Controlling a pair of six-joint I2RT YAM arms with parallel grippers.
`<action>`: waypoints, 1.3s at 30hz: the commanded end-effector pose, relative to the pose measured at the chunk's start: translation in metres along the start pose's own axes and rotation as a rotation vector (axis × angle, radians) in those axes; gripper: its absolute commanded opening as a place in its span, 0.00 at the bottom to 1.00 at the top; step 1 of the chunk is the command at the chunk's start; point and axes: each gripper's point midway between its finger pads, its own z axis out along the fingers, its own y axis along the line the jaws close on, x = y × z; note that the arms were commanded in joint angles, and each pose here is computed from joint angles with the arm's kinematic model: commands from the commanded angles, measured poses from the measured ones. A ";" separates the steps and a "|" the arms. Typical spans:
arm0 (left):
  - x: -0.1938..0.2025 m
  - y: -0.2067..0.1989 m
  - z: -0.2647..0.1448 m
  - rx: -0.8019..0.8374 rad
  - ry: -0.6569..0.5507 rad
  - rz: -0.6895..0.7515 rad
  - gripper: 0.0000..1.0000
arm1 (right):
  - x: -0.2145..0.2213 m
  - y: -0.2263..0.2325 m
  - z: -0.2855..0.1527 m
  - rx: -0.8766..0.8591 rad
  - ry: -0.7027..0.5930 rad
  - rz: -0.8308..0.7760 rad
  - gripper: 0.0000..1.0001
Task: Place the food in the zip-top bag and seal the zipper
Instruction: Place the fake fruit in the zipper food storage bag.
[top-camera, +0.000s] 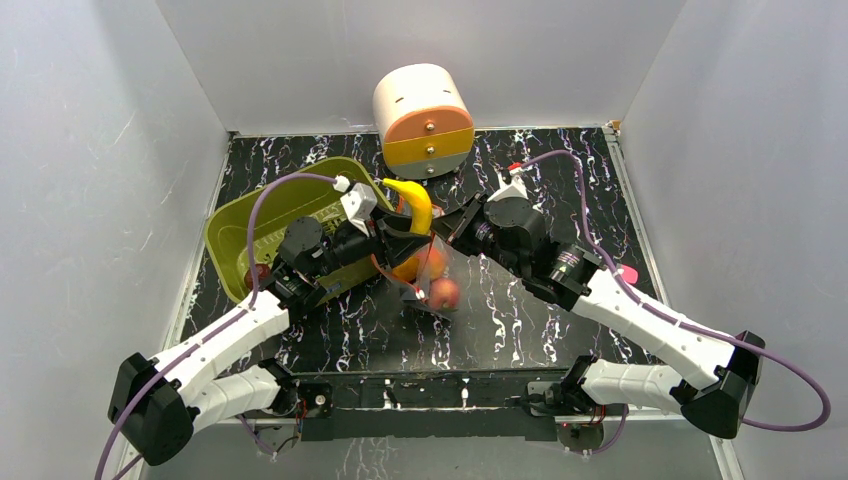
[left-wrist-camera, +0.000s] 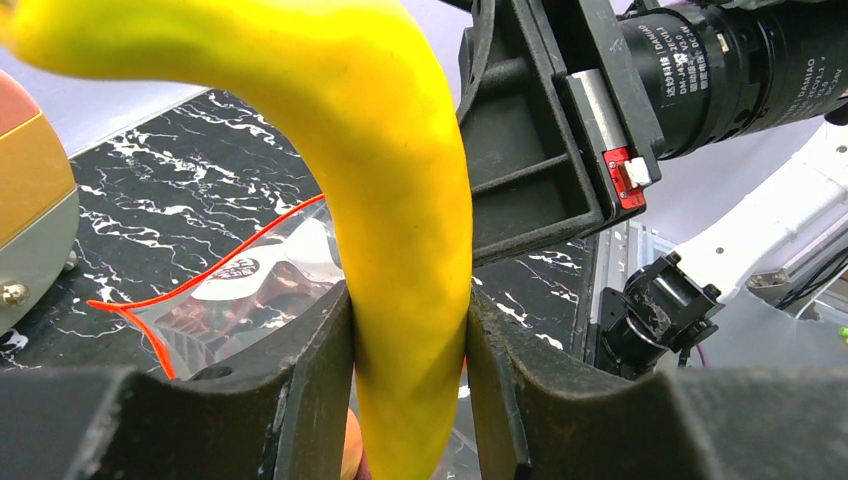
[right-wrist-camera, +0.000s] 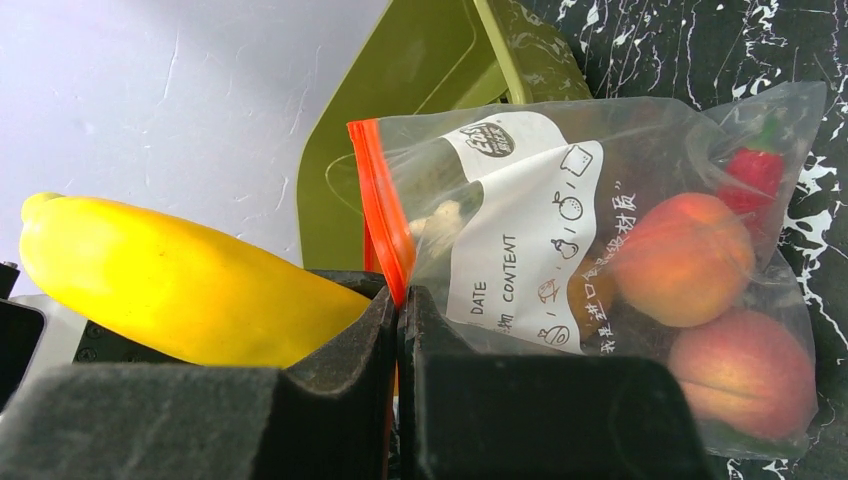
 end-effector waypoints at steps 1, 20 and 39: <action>-0.021 -0.004 -0.001 -0.001 -0.064 0.073 0.31 | -0.026 0.049 -0.016 -0.152 -0.063 0.049 0.00; 0.008 0.015 -0.012 -0.115 0.005 0.037 0.36 | -0.030 0.044 -0.015 -0.142 -0.094 0.055 0.00; -0.011 0.018 -0.059 -0.277 0.236 0.127 0.62 | -0.024 0.032 -0.022 -0.126 -0.081 0.048 0.00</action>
